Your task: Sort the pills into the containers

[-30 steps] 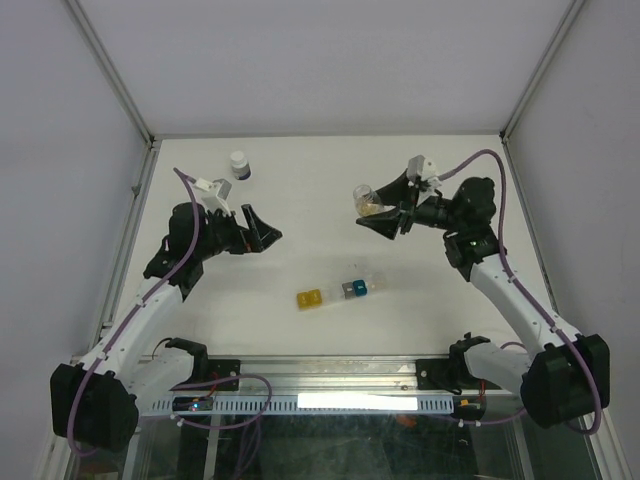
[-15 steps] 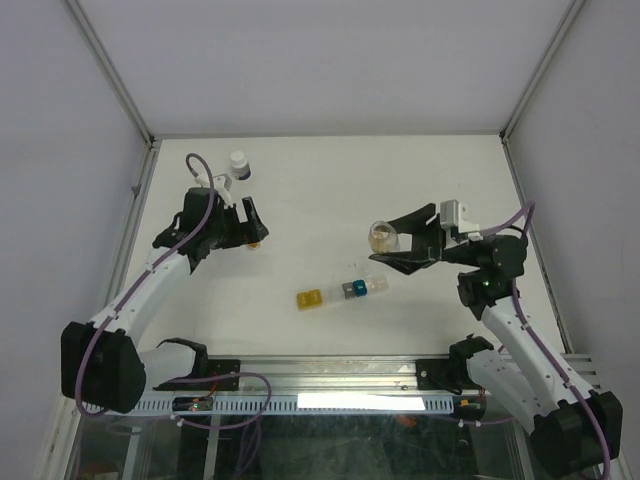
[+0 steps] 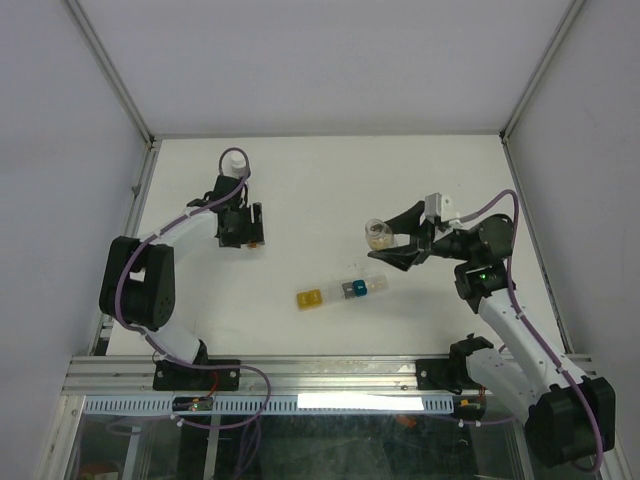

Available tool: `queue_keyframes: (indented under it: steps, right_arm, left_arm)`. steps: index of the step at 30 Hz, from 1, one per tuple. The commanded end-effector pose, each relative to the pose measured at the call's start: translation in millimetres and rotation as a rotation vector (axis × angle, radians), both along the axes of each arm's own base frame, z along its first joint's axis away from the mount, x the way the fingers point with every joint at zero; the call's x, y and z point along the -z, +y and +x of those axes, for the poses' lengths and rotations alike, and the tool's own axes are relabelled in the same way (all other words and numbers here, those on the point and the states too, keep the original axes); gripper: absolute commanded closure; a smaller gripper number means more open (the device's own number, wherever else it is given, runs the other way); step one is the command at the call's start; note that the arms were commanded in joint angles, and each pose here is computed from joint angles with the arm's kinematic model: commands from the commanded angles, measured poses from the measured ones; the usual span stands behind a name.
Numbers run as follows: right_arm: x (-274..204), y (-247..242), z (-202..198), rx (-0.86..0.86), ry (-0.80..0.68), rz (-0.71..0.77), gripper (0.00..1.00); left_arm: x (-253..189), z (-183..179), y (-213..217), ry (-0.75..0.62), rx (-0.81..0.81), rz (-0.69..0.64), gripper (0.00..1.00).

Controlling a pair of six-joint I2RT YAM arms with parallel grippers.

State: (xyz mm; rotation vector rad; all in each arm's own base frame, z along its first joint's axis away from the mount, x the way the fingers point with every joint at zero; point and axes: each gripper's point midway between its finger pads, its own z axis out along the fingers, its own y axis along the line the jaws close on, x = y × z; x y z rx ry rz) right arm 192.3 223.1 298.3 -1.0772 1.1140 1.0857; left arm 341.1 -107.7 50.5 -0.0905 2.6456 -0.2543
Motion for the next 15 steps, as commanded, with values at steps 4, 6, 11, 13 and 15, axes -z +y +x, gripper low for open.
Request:
queue_keyframes:
  steps: [4, 6, 11, 13, 15]
  right_arm:
    - [-2.2, -1.5, 1.2, -0.008, -0.029, -0.006, 1.0]
    - [-0.8, -1.9, 1.9, -0.007, -0.025, -0.007, 1.0]
    - [0.4, -3.1, 3.9, 0.0, -0.021, -0.008, 1.0]
    - [0.7, -3.5, 3.9, 0.001, -0.02, -0.007, 1.0]
    - [0.8, -3.7, 4.7, 0.004, -0.019, -0.007, 1.0]
  left_arm:
    - [-3.5, 17.4, 13.5, -0.025, -0.012, 0.082, 0.34]
    - [-1.3, 17.7, 13.3, -0.02, -0.01, 0.091, 0.35]
    - [3.0, 20.6, 10.6, -0.011, -0.006, 0.1, 0.36]
    - [4.7, 22.1, 10.6, -0.007, -0.008, 0.105, 0.36]
    - [4.5, 24.5, 9.8, -0.011, -0.009, 0.113, 0.38]
